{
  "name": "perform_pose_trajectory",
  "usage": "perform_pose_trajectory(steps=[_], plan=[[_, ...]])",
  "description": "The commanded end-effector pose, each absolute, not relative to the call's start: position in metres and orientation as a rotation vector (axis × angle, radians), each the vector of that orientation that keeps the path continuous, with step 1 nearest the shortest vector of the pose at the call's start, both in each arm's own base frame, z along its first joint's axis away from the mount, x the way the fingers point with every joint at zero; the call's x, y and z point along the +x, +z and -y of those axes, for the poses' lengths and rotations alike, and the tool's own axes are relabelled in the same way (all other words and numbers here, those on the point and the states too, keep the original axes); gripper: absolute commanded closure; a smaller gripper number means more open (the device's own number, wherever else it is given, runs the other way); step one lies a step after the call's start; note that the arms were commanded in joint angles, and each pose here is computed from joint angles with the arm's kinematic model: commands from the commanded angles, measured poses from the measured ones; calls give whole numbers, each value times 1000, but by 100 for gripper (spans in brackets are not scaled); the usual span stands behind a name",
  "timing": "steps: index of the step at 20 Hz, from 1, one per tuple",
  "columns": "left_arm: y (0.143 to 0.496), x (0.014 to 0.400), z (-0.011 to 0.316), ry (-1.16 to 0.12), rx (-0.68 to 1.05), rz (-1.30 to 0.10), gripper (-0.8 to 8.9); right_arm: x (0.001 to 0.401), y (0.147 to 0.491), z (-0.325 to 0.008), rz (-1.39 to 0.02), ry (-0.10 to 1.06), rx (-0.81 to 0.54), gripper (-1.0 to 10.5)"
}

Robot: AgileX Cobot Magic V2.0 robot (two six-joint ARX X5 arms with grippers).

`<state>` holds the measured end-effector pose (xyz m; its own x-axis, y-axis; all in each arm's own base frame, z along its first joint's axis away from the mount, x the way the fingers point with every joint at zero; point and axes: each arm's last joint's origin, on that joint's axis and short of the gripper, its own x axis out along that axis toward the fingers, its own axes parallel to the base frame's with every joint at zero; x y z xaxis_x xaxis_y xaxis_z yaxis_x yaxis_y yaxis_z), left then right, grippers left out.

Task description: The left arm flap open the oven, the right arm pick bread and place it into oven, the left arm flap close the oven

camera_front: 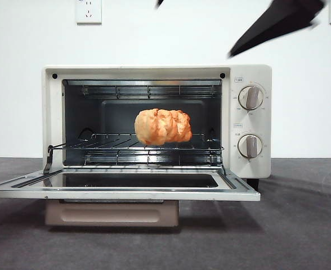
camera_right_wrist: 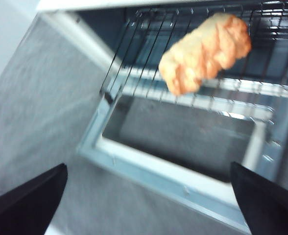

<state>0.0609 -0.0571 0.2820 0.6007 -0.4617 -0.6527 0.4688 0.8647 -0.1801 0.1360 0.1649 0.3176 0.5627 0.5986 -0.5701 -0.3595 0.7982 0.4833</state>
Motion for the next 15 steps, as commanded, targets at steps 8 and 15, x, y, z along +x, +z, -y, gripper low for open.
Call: perform_pose_trajectory(steps=[8,15], plan=[[256,80,67,-508,-365,-889,804,84,338,-107,-795,721,184,672],[236,112,70,-422,-439,-1034,804,62,339,-79,-803,729,136,853]])
